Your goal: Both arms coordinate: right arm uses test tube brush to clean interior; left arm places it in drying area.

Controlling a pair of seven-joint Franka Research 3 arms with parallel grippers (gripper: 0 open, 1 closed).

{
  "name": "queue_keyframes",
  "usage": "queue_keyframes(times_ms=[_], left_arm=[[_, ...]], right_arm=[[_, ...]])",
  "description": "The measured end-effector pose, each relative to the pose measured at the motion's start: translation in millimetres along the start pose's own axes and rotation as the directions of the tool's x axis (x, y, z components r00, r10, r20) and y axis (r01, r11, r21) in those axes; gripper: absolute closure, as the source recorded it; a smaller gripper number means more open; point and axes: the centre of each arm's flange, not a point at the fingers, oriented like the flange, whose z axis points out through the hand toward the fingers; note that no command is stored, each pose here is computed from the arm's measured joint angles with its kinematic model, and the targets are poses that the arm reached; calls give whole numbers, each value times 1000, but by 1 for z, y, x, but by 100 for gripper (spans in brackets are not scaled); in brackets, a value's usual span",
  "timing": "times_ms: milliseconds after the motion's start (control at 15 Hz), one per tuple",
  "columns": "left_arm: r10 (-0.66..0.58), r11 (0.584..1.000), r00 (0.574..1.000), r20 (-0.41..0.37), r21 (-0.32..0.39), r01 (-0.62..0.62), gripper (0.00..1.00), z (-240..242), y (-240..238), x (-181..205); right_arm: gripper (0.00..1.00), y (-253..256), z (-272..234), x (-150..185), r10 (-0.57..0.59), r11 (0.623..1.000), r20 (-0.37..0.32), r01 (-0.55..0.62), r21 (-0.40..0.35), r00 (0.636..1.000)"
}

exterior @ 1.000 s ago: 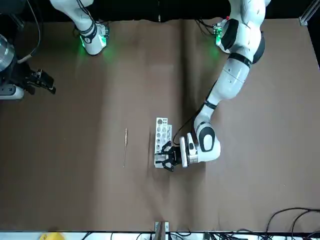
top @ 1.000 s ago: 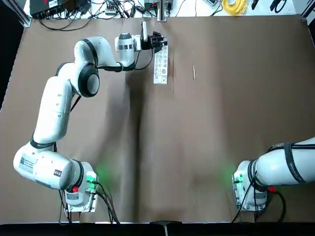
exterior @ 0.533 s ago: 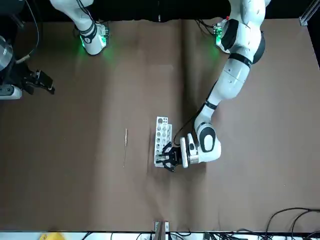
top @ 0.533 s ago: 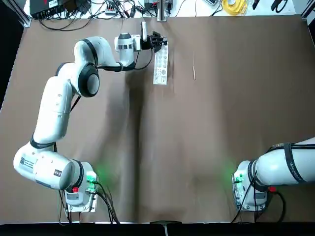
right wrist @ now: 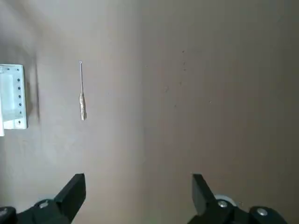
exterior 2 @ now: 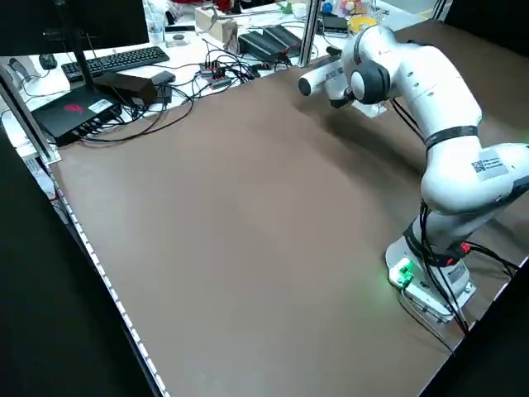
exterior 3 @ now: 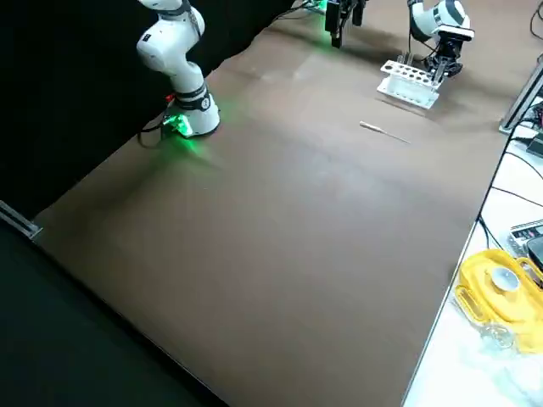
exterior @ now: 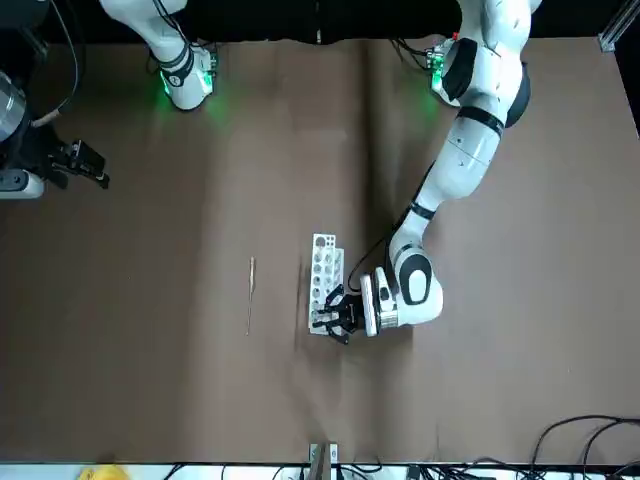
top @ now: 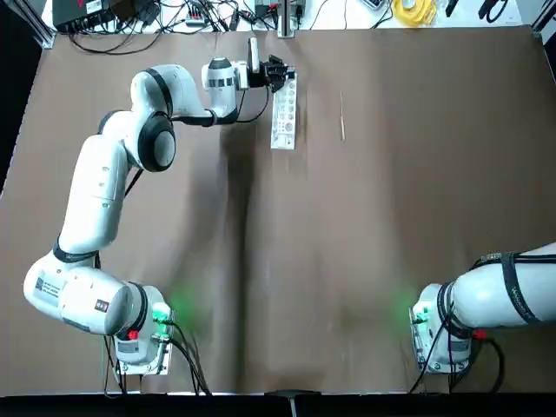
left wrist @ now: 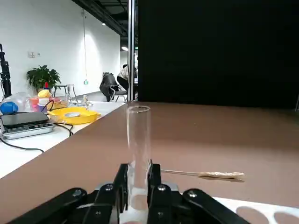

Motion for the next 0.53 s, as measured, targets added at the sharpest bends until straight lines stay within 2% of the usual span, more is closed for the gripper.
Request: queue_keyframes(times_ms=[533], left_arm=[[37, 999, 999, -16, 8, -36, 77, 0, -9, 24]], right_arm=[[0, 0, 0, 0, 0, 1000, 0, 0, 0, 1000]])
